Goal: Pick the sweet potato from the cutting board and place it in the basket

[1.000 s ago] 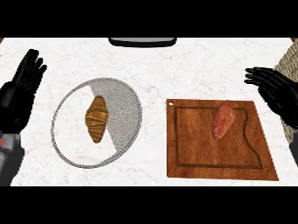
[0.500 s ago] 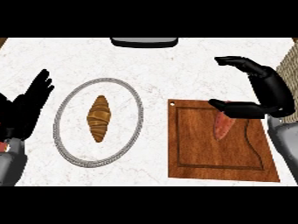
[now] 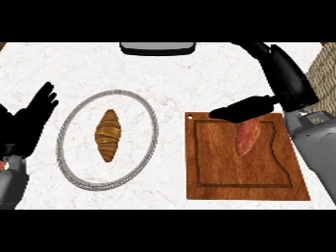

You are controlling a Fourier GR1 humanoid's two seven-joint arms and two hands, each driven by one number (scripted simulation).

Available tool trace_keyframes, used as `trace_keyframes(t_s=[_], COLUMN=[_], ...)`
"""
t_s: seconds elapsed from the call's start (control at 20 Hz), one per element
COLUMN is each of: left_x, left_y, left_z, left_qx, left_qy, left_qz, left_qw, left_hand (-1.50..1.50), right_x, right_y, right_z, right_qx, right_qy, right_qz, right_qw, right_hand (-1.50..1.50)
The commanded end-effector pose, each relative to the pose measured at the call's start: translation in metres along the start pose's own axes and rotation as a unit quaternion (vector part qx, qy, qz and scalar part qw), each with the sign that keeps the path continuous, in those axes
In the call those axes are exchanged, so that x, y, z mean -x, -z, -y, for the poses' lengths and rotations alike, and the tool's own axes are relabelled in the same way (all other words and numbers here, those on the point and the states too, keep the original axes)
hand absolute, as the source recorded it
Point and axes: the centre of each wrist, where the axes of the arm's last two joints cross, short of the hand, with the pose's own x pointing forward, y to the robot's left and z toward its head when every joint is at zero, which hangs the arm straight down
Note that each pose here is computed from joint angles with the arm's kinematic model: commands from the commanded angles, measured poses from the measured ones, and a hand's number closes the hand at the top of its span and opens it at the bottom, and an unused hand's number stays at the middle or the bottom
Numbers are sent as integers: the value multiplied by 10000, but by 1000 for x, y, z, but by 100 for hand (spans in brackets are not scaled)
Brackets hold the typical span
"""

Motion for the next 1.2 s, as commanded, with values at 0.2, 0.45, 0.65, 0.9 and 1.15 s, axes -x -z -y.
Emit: trace_keyframes(t_s=[0.2,0.45,0.65,0.9,1.15], left_x=[5,1,4,-14,1], left_y=[-3,2,1,8,-8], left_z=[-3,3,-3,-7,-8], left_qx=[-58,-16,4,-57,-75], left_qy=[-85,-37,-9,-33,-75], left_qz=[-101,-27,5,38,-9], left_qw=[9999,10000,10000,10000,9999], left_hand=[0,0,0,0,0], right_x=[-46,-91,-76,-87,-59], right_y=[15,24,19,7,-39], right_z=[95,139,155,168,193], right_qx=[128,-526,-1488,-1759,-1554], right_qy=[-2629,-2590,-2218,-1954,-1323], right_qz=[-2007,-2516,-2756,-2801,-2610], right_qw=[9436,9310,9234,9233,9435], right_hand=[-150,-150,-150,-150,-150])
